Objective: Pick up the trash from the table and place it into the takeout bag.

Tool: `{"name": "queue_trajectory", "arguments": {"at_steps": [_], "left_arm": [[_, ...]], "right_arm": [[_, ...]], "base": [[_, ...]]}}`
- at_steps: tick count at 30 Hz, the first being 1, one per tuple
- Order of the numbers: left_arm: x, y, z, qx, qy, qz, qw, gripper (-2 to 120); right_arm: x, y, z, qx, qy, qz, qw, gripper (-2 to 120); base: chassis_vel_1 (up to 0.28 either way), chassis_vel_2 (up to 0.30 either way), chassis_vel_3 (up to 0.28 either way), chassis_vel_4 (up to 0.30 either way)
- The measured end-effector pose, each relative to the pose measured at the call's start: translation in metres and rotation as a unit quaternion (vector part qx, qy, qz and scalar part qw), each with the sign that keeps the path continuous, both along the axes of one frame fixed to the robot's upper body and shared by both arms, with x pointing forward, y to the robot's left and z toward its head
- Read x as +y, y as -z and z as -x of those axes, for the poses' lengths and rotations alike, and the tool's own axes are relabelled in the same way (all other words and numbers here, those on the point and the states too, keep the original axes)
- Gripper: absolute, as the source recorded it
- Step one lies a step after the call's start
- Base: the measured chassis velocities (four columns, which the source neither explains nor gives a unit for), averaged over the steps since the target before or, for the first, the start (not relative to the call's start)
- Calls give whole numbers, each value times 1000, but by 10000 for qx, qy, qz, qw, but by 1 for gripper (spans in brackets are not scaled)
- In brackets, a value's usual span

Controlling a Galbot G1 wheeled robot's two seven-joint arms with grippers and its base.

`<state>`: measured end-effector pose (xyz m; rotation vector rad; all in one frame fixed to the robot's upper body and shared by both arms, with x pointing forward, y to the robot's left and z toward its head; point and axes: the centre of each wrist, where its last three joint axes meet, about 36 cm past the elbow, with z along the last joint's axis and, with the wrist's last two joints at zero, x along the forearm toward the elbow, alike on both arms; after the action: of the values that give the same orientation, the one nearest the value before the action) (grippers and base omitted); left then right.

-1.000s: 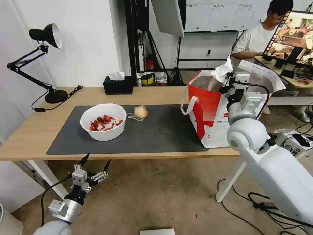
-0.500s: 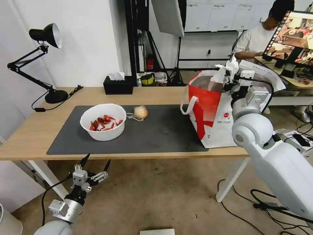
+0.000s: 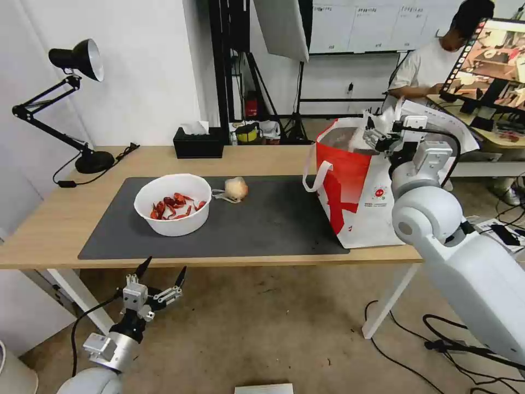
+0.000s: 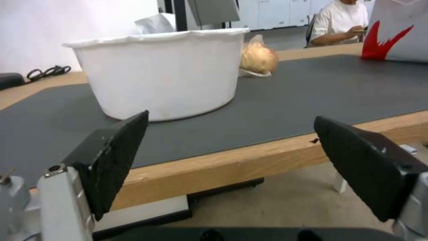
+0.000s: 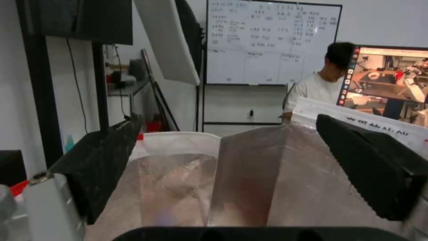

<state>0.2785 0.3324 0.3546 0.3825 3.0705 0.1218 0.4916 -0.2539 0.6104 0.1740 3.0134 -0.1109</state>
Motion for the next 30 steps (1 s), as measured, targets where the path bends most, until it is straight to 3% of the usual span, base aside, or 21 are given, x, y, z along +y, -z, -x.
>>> {"name": "queue_trajectory", "arguments": {"at_steps": [16, 17, 18, 19, 21, 25, 30], "left_arm": [[3, -1, -1, -22, -31, -14, 10000, 100], [3, -2, -1, -35, -34, -16, 10000, 100], [4, -4, -2, -63, -42, -17, 10000, 100], [4, -4, -2, -63, -42, -17, 10000, 100], [6, -8, -3, -117, -79, 14, 9999, 100], [8, -11, -2, -146, -109, 22, 9998, 100], [9, -14, -1, -166, -124, 15, 9998, 100]], "right_arm": [[5, -8, -5, 42, -191, -6, 9998, 100], [7, -9, -2, -24, -398, -121, 9991, 100], [12, -8, 11, -158, -1100, -371, 9931, 100], [12, -8, 11, -158, -1100, -371, 9931, 100], [22, -3, 40, -215, -2178, -521, 9744, 100], [21, 12, 66, -10, -2715, -479, 9612, 100], [20, 32, 94, 187, -2970, -275, 9543, 100]], "base": [[0, 0, 0, 0], [0, 0, 0, 0], [0, 0, 0, 0], [0, 0, 0, 0], [0, 0, 0, 0], [0, 0, 0, 0], [0, 0, 0, 0]]}}
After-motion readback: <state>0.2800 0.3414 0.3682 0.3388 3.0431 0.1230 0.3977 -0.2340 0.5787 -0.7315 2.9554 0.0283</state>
